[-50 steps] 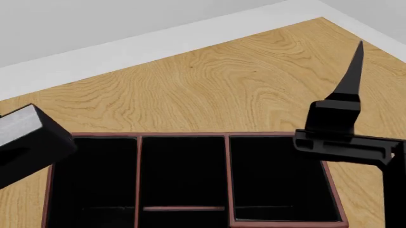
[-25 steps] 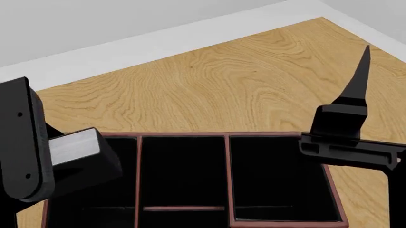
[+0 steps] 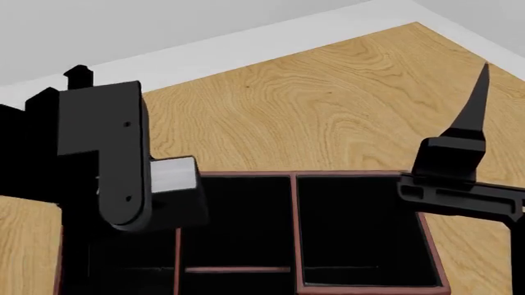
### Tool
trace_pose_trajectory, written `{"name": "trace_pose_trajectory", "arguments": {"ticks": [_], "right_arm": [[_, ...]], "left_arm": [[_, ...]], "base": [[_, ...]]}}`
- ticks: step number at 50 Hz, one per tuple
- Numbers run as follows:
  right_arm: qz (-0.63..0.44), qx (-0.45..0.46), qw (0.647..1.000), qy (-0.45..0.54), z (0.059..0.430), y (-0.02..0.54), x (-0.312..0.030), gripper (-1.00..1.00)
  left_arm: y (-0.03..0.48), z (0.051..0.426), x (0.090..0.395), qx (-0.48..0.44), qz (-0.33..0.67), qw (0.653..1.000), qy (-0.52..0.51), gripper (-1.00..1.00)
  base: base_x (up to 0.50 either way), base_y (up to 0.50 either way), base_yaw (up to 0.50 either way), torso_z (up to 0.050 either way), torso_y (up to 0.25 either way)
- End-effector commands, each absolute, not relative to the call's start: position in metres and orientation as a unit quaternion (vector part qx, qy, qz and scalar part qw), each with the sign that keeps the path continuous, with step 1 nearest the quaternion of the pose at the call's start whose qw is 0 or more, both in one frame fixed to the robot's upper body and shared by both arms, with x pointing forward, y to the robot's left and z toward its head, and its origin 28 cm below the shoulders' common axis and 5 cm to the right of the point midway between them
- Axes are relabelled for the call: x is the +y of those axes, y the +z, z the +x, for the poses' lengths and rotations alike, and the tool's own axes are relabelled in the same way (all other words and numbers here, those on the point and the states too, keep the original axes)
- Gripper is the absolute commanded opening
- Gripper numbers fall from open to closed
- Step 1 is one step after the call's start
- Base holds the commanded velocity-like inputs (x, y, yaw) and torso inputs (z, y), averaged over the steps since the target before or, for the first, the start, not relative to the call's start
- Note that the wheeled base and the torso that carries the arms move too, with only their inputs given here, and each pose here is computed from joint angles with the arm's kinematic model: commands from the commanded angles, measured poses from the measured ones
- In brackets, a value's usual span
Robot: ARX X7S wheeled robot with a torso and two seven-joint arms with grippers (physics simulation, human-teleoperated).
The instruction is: Pick up the book and place it in the back compartment of the caddy.
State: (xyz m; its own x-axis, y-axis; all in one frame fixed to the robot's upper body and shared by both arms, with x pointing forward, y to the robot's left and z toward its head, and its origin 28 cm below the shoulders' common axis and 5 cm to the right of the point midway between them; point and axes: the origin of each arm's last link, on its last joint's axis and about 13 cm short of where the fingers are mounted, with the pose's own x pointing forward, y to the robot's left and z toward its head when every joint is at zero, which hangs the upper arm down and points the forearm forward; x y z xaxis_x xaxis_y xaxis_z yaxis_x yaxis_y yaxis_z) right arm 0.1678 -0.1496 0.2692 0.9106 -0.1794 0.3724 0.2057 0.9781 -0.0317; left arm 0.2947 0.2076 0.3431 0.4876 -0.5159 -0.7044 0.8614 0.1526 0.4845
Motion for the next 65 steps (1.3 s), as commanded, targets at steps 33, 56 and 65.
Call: {"name": "trace_pose_trajectory", "arguments": {"ticks": [33,56,65], "right_arm": [[-0.024,-0.17,0.979,-0.112,0.176,0.254,-0.16,1.0],[-0.017,-0.171,0.979,-0.115,0.174,0.253,-0.161,1.0],[-0.014,-0.171,0.979,-0.113,0.175,0.251,-0.162,1.0]], "left_arm": [[0.346,0.31,0.148,0.151,0.49,0.675,-0.53,-1.0],[0.343,0.316,0.141,0.168,0.463,0.68,-0.543,-1.0],[0.333,0.315,0.138,0.183,0.464,0.673,-0.546,-1.0]], "base": [[0.0,0.0,0.0,0.0,0.002],[0.0,0.0,0.0,0.0,0.001],[0.0,0.0,0.0,0.001,0.001]]}}
